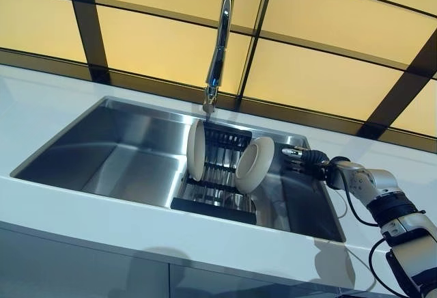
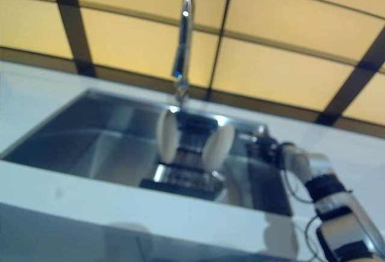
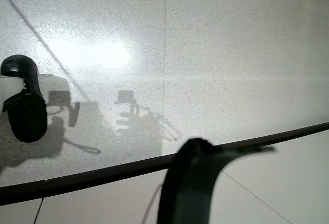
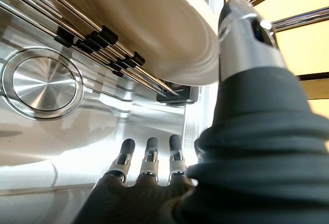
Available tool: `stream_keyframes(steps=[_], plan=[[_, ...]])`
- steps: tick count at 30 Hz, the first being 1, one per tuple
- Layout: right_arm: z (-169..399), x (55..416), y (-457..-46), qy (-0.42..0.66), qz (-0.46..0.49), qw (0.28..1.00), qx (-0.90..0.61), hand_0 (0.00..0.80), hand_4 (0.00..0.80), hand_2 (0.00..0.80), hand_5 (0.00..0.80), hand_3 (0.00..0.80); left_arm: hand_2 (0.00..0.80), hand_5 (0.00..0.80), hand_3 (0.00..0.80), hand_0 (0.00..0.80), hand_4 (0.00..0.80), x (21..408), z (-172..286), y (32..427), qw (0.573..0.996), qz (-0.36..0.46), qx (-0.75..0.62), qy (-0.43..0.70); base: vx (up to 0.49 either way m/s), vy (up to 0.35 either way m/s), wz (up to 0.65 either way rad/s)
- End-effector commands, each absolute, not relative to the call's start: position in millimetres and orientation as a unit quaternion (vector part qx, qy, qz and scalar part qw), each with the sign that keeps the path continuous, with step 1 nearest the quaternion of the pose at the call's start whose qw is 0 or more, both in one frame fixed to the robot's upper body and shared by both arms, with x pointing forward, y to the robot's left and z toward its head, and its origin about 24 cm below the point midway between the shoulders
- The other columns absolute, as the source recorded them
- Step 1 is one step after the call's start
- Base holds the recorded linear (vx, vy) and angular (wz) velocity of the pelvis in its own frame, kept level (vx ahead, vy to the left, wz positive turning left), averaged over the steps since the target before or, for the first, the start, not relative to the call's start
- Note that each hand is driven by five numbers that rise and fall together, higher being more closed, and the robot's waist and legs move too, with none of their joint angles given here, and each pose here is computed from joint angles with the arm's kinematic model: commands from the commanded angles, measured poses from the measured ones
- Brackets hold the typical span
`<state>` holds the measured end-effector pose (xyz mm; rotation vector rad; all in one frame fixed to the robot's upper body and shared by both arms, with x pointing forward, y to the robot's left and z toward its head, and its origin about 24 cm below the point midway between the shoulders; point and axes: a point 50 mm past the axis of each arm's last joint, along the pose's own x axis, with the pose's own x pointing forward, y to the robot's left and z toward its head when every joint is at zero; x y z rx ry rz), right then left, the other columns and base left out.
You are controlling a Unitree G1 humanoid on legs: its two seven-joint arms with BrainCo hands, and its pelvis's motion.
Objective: Take plates into dishwasher
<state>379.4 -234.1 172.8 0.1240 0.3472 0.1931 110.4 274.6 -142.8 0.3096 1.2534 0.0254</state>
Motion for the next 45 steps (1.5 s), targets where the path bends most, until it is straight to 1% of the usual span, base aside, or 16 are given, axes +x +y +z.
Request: stream_keyframes(steps=[1,35,36,37,39,45], plan=[[206.7,385.1,-222.7,0.116,0.121,0.985,0.045,0.0,0.0,0.0,0.0,0.0,0.0,0.0,0.0,0.0,0.0,115.3,-142.0,275.2,0.798,0.009,0.153,0.582,0.0,0.008,0.06],[192.1,389.4,-210.5,0.138,0.141,0.979,0.05,0.0,0.0,0.0,0.0,0.0,0.0,0.0,0.0,0.0,0.0,129.1,-134.8,280.4,0.814,0.034,0.139,0.563,-0.004,0.006,0.03],[192.1,389.8,-209.9,0.138,0.143,0.979,0.051,0.044,0.044,0.044,0.044,0.044,0.0,0.0,0.0,0.0,0.0,129.6,-134.5,280.8,0.816,0.036,0.138,0.56,-0.041,0.003,0.0],[192.1,389.9,-210.1,0.138,0.143,0.979,0.051,0.154,0.154,0.154,0.154,0.154,0.0,0.0,0.0,0.0,0.0,129.5,-134.4,281.0,0.816,0.036,0.138,0.56,-0.036,0.006,0.0],[194.1,390.5,-211.2,0.134,0.138,0.98,0.048,0.8,0.8,0.8,0.8,0.8,0.0,0.0,0.0,0.0,0.0,130.0,-133.7,282.2,0.817,0.037,0.138,0.558,-0.016,0.001,0.01],[203.7,393.4,-219.7,0.113,0.114,0.987,0.006,0.8,0.8,0.8,0.8,0.8,0.0,0.0,0.0,0.0,0.0,132.6,-133.0,281.8,0.818,0.039,0.144,0.555,-0.015,-0.006,0.04]])
